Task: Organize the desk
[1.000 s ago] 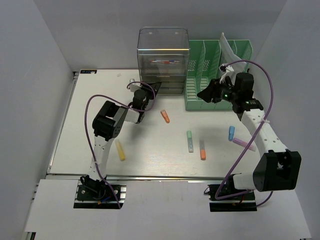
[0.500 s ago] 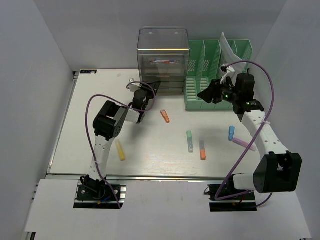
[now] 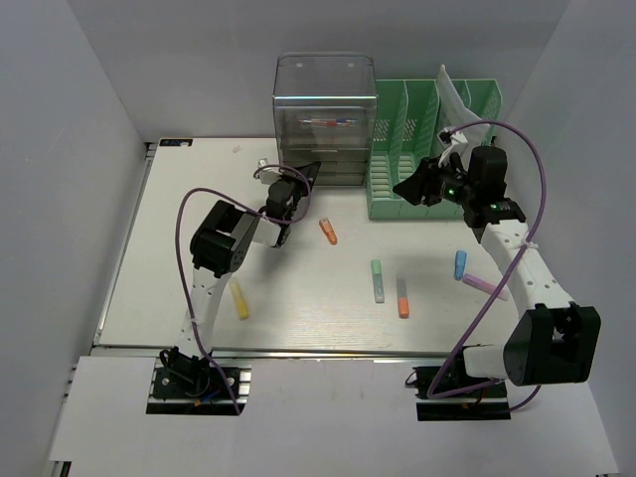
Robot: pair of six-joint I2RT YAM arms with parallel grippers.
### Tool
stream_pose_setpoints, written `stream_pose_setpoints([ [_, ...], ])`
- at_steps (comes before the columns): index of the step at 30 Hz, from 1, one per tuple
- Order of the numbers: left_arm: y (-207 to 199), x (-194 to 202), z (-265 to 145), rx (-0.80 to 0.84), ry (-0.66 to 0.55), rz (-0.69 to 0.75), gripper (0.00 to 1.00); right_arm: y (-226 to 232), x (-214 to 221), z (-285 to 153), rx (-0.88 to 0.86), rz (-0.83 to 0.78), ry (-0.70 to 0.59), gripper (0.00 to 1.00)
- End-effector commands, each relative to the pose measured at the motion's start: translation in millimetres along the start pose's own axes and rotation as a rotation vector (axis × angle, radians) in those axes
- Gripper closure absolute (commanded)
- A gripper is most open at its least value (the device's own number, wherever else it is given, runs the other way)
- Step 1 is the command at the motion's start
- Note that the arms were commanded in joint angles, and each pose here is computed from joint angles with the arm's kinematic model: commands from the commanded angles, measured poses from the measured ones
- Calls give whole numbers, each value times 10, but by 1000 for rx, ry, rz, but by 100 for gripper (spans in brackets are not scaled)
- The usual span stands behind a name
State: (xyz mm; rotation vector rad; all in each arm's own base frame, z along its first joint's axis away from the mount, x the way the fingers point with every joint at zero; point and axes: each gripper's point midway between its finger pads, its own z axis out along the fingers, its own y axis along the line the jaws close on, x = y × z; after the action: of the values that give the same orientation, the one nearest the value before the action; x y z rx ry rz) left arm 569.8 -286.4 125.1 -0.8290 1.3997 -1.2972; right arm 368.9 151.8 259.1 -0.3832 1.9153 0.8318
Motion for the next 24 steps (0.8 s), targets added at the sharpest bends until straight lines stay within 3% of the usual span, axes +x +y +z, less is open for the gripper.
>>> stream_pose_setpoints([
  [1,-174,-122,36,54,-54,-2,98,62,-106,-61,-18,-37,-45,50],
  [14,-385,-218,-232,160,-79,-31,100,76,-121,-68,-22,-41,-49,50],
  [24,-376,-34,-476,129,7,-3,100,93,-119,-71,-25,-44,-50,50],
])
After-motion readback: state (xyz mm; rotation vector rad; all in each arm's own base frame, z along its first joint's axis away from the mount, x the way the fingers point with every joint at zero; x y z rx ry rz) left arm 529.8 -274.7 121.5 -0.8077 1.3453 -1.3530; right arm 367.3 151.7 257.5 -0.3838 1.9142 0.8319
